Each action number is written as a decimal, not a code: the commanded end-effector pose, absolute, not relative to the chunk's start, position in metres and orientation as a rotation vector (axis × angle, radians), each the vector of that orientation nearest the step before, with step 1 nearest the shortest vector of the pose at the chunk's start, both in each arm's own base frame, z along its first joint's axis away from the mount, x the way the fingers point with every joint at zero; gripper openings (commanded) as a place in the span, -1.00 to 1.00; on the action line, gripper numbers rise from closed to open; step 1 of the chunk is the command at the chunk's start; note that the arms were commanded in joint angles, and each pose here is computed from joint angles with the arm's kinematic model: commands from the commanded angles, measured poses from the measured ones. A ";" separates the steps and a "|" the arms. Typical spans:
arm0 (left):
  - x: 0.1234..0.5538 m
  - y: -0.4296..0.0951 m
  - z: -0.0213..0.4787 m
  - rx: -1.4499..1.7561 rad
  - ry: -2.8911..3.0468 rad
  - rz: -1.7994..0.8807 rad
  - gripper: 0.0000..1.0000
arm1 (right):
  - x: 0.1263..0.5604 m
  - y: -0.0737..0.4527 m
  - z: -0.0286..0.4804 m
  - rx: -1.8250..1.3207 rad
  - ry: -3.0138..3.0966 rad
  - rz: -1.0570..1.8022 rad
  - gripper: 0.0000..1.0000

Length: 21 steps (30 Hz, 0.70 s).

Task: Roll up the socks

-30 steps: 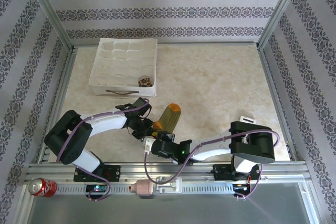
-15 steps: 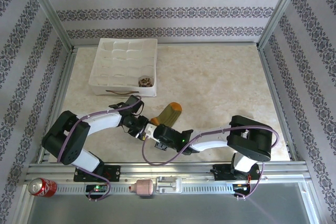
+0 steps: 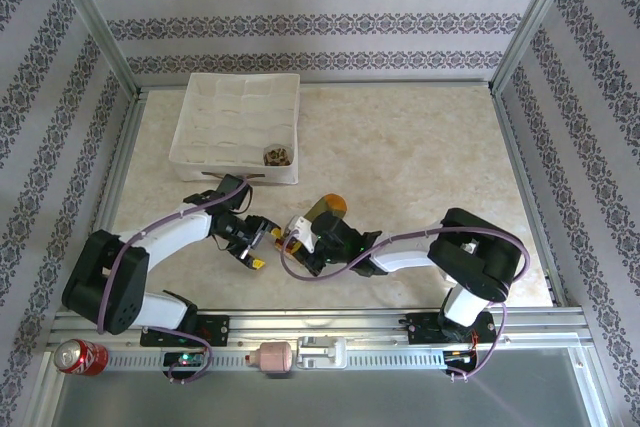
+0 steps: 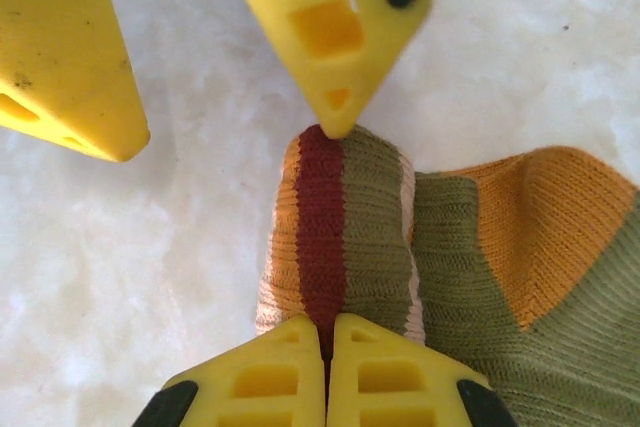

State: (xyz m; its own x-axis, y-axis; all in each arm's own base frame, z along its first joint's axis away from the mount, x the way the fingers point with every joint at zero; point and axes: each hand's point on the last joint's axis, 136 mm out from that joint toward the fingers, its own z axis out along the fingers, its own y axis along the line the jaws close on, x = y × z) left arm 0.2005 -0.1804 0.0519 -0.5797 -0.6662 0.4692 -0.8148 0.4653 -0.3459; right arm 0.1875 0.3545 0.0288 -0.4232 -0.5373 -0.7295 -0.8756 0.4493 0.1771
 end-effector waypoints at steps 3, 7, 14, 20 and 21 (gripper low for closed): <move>0.207 -0.192 0.068 1.154 -2.504 0.957 0.38 | 0.129 0.276 -0.059 -1.192 2.609 0.696 -1.00; 0.217 -0.213 0.069 1.056 -2.527 1.046 0.40 | 0.129 0.277 -0.055 -1.119 2.633 0.810 -1.00; 0.217 -0.227 0.041 1.008 -2.556 0.961 0.22 | 0.135 0.275 -0.050 -1.013 2.685 0.945 -1.00; 0.221 -0.233 0.017 1.006 -2.574 0.881 -0.14 | 0.136 0.276 -0.055 -0.960 2.753 1.008 -1.00; 0.217 -0.233 0.012 1.001 -2.570 0.851 -0.22 | 0.136 0.275 -0.057 -0.952 2.766 1.008 -1.00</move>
State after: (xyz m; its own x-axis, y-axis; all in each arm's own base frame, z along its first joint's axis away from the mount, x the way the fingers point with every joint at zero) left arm 0.2104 -0.2246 0.0234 -0.6924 -0.5466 0.4711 -0.7207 0.5552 -0.4152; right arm 0.1892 0.3413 0.0286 -0.6483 -0.4117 -0.6405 -0.7610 0.3795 0.5263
